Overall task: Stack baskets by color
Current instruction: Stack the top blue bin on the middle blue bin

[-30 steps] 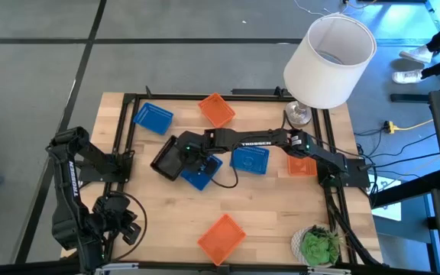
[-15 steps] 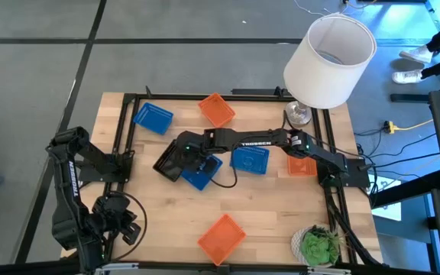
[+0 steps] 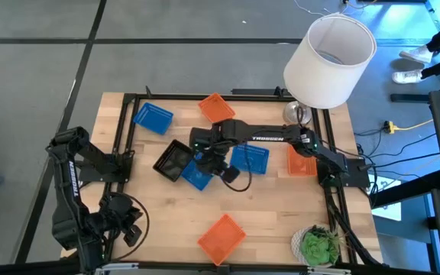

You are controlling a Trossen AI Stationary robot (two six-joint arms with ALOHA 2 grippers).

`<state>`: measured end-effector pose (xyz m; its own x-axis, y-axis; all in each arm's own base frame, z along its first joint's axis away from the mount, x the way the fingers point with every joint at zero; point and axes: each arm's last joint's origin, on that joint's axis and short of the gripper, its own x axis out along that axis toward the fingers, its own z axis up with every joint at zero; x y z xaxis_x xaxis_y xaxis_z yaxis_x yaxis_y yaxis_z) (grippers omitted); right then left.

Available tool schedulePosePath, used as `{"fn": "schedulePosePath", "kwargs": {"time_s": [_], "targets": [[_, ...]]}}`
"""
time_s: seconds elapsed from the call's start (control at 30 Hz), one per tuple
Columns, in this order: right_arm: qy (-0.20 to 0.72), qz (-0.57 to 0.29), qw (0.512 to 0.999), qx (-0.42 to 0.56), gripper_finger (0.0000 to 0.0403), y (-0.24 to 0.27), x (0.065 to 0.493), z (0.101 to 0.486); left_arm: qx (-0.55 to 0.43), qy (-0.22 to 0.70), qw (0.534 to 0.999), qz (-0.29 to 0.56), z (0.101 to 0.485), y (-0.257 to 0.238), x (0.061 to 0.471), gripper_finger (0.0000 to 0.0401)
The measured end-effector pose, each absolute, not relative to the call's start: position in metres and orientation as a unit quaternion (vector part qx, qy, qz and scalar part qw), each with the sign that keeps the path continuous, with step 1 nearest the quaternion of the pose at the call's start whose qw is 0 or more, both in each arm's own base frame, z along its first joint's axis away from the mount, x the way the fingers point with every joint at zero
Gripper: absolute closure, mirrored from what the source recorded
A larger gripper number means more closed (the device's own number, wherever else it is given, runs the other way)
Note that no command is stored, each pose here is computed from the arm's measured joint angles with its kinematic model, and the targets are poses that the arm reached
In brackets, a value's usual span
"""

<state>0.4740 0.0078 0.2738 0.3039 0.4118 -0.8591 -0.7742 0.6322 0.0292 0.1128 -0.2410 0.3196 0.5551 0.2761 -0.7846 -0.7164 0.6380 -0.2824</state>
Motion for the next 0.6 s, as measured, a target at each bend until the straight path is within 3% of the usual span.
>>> {"fn": "schedulePosePath", "kwargs": {"time_s": [0.13,0.4,0.6], "targets": [[0.492,0.378,0.771,-0.144,0.0301,0.009,0.457,0.287,-0.284,0.341,0.843,0.305,0.314,-0.237,0.119,0.0337],[0.54,0.403,0.736,-0.061,0.0301,0.011,0.43,0.305,-0.253,0.331,0.825,0.381,0.291,-0.212,0.148,0.0337],[0.544,0.364,0.754,-0.06,0.0301,0.01,0.418,0.327,-0.225,0.347,0.802,0.431,0.284,-0.18,0.17,0.0337]]}}
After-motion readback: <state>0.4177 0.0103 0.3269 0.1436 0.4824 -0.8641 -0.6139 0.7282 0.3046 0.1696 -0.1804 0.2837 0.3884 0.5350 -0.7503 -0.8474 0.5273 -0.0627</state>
